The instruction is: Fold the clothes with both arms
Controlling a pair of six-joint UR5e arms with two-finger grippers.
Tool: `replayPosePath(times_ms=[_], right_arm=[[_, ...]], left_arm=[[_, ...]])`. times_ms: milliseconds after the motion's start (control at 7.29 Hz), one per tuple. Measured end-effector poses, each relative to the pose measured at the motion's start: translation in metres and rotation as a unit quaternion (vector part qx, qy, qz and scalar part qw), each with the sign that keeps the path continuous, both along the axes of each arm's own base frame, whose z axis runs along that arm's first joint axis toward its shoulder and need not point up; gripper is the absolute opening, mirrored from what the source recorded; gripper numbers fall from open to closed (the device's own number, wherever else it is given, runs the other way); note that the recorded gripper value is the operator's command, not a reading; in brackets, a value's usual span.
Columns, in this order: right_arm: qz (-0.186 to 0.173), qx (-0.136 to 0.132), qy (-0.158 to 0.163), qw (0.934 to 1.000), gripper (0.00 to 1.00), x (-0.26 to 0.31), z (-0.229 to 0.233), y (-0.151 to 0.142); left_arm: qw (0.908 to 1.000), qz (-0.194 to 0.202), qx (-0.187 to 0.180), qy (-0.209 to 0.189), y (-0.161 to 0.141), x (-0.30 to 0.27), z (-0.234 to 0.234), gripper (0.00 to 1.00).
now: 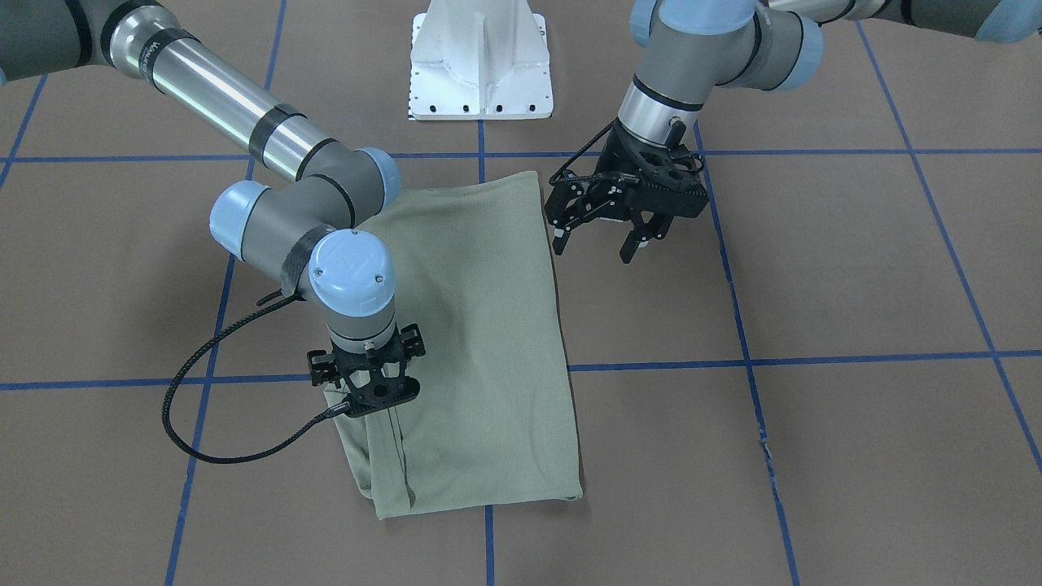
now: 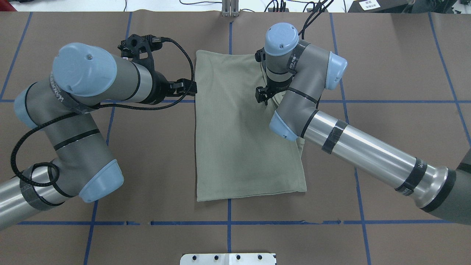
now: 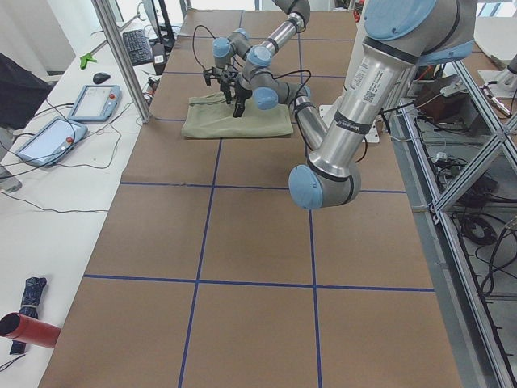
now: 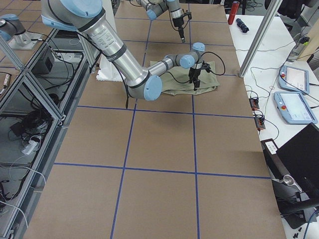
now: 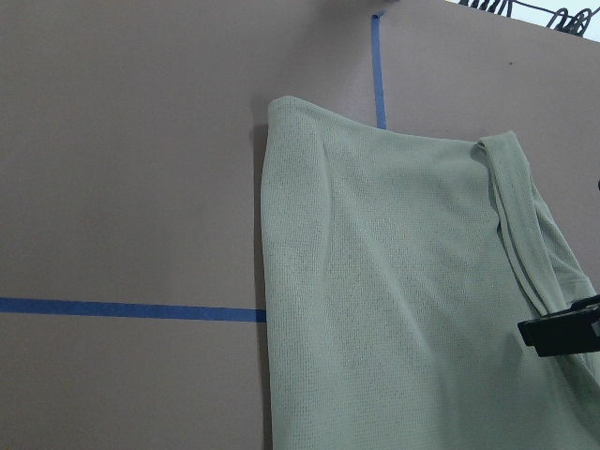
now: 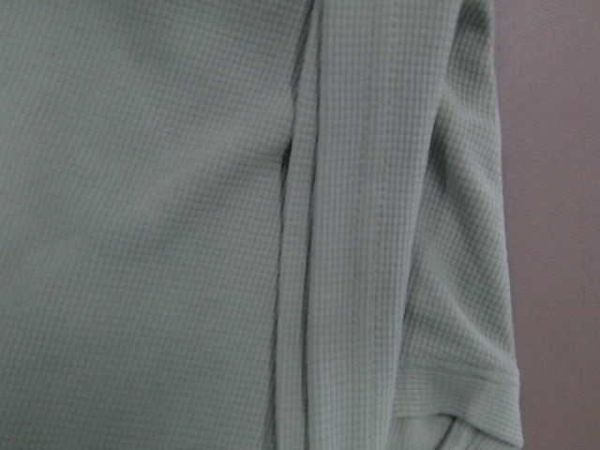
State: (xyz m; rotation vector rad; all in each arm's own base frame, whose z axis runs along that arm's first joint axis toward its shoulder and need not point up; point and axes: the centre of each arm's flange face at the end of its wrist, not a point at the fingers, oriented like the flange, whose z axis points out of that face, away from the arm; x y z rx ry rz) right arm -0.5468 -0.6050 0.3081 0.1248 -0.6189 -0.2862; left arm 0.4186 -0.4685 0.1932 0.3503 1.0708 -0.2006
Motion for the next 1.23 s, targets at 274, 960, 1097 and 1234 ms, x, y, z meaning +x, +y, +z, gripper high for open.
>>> replayPosePath(times_ms=[274, 960, 1097, 1234], right_arm=[[-0.006, -0.008, 0.0, 0.9999, 1.0, 0.002, 0.005, 0.0], [-0.006, -0.017, 0.003, 0.9998, 1.0, 0.019, 0.022, -0.01], [-0.002, -0.018, 0.005, 0.9998, 1.0, 0.024, 0.026, -0.014], [0.001, -0.018, 0.007, 0.9998, 1.0, 0.033, 0.03, -0.02]], left_arm=[[1.0, 0.0, 0.0, 0.0, 0.0, 0.0, 0.0, 0.99], [1.0, 0.001, -0.002, 0.001, 0.001, 0.001, 0.0, 0.99], [1.0, 0.0, -0.003, 0.002, 0.001, 0.001, 0.0, 0.99], [1.0, -0.001, -0.004, 0.003, 0.001, 0.001, -0.001, 0.99]])
